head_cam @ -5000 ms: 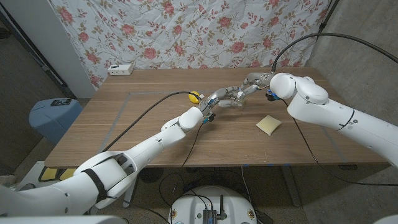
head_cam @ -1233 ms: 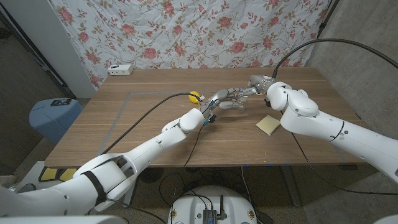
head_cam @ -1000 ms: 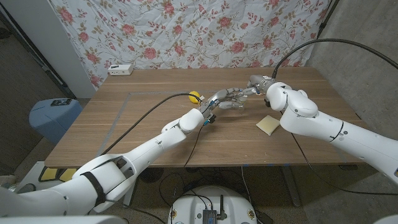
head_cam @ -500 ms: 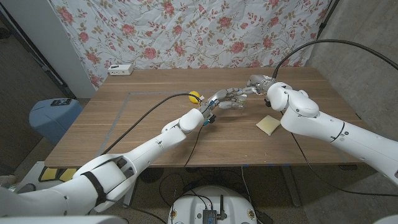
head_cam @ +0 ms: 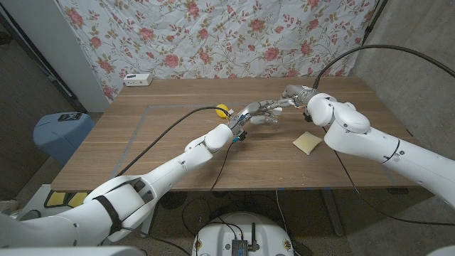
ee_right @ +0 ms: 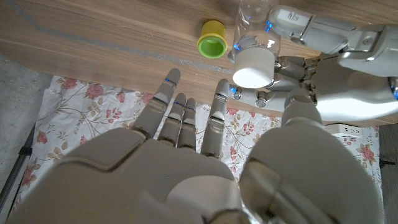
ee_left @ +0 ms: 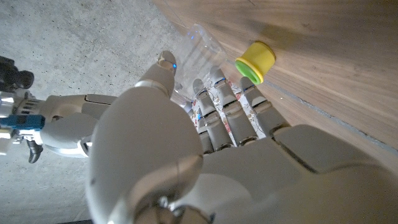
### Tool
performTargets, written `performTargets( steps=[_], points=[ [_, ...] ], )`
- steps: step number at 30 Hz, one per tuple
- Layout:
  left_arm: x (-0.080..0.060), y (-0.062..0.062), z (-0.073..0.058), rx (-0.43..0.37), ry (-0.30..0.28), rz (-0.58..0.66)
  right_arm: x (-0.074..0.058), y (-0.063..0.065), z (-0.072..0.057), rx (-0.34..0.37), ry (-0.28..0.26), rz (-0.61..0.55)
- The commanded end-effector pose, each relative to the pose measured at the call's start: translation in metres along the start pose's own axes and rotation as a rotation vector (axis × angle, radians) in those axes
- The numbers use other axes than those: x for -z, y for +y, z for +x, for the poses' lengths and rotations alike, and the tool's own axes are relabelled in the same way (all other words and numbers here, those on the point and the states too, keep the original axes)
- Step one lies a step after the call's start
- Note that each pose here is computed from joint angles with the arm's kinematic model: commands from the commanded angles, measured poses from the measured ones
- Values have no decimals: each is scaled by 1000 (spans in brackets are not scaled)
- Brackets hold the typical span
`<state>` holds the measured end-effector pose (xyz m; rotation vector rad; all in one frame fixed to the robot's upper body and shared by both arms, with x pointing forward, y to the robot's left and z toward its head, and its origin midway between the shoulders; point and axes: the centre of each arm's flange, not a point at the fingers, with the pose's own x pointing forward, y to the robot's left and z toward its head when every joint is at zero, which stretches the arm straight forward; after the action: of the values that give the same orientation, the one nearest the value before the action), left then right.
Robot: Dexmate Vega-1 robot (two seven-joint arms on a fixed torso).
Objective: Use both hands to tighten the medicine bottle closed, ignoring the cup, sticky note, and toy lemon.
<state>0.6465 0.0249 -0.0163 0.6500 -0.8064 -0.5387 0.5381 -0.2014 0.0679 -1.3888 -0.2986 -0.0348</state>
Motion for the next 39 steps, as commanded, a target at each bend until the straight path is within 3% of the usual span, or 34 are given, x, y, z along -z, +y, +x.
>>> performTargets(
  steps=[1,39],
  points=[
    [0,0,0,-2,-3,-4,2,-7,-6,-44,-37,21],
    [2,4,-3,-11,5,1,7,-16,1,-167,-61,38]
  ],
)
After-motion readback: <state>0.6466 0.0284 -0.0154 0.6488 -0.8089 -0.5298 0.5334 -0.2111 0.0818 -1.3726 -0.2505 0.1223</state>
